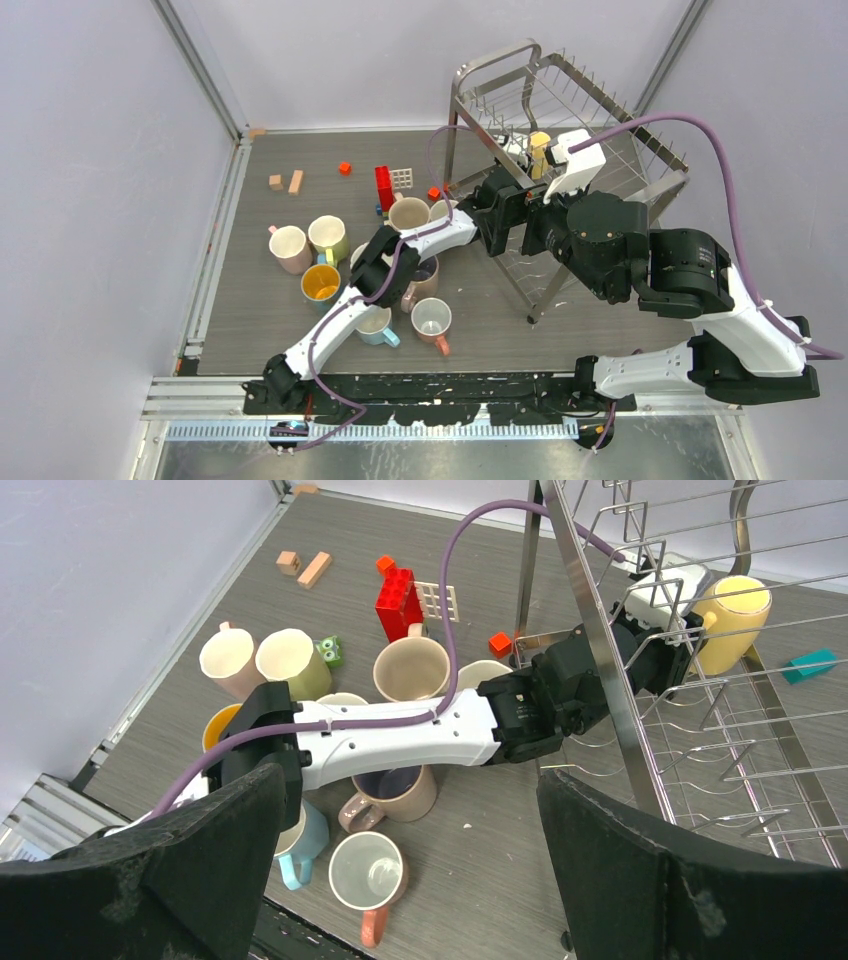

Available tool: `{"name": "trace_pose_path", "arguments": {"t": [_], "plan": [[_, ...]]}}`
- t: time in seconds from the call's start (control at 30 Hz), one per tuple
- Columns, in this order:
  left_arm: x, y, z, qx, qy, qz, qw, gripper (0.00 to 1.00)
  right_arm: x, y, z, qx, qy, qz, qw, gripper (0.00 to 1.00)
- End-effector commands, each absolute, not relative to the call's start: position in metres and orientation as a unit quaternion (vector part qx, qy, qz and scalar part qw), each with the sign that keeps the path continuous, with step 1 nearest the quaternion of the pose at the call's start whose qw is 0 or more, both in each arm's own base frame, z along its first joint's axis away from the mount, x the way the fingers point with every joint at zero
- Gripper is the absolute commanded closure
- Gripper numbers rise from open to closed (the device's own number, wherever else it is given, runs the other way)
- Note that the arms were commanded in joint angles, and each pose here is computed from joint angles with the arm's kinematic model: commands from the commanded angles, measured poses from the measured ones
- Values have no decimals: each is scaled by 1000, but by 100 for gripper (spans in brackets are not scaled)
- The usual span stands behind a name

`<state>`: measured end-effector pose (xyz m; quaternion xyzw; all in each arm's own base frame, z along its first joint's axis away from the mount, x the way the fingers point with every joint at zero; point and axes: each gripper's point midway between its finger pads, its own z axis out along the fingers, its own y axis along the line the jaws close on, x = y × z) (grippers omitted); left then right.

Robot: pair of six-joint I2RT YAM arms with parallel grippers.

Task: Unload the cups from the dish rack
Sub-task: Unload the cup from the dish rack.

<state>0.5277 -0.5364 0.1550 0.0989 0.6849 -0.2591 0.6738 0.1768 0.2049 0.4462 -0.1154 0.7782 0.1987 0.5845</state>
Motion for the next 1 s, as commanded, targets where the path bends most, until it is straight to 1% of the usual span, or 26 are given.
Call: {"name": "trace_pose_path", "arguments": {"t": [0.0, 0.3, 0.47, 0.57, 0.6, 0.73, 0.97], "plan": [[536, -532, 167, 92, 680, -248, 684, 74, 178, 203, 459, -93, 768, 217, 596, 0], [536, -533, 162, 96, 683, -246, 681, 75, 178, 203, 459, -93, 767, 217, 596, 0], [534, -536, 163, 105, 682, -250, 679, 87, 178, 204, 459, -93, 768, 217, 596, 0], [530, -537, 169, 111, 677, -254, 682, 98, 178, 204, 459, -93, 767, 217, 597, 0], [529, -537, 173, 113, 675, -255, 684, 100, 178, 204, 459, -93, 767, 216, 597, 0], [521, -538, 182, 128, 664, -264, 688, 100, 178, 203, 459, -93, 766, 218, 598, 0], [494, -536, 217, 150, 624, -300, 706, 100, 178, 199, 462, -88, 762, 221, 603, 0]]}}
